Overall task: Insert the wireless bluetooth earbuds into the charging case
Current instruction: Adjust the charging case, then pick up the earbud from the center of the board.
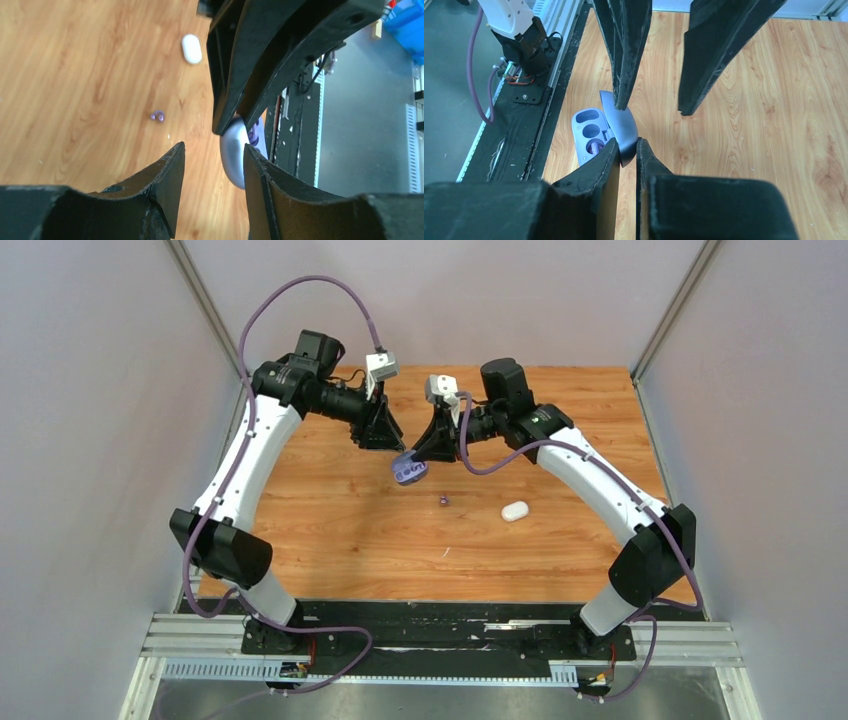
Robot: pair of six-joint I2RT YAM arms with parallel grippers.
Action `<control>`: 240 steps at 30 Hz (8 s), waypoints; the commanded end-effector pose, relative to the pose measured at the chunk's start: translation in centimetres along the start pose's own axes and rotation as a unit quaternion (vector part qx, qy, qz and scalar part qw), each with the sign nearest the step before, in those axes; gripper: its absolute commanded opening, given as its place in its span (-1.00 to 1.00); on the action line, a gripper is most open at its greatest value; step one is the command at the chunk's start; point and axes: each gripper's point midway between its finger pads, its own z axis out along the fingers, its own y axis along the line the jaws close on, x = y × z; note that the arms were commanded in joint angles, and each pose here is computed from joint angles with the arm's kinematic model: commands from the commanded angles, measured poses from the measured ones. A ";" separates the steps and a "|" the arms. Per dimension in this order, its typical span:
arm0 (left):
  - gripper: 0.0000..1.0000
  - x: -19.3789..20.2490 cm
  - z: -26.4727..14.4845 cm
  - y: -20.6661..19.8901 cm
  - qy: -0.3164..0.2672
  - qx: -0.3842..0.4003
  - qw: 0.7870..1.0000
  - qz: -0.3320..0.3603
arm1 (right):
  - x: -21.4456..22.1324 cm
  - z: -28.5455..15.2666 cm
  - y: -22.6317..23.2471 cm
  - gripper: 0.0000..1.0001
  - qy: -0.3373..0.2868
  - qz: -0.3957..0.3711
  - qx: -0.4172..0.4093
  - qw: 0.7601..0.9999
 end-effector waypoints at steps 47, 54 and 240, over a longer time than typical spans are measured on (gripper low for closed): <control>-0.23 2.3 1.2 0.5 0.046 -0.018 0.999 0.023 | -2.9 0.4 -0.6 -1.00 -0.015 -0.001 0.024 1.000; -0.38 2.0 1.5 -0.1 0.035 0.007 0.999 0.016 | -2.7 0.7 -0.4 -1.00 -0.014 -0.009 0.018 1.000; -1.00 5.0 -4.0 7.6 0.064 -0.377 0.911 0.154 | 12.2 1.1 -0.4 -1.00 0.030 0.039 -0.123 0.991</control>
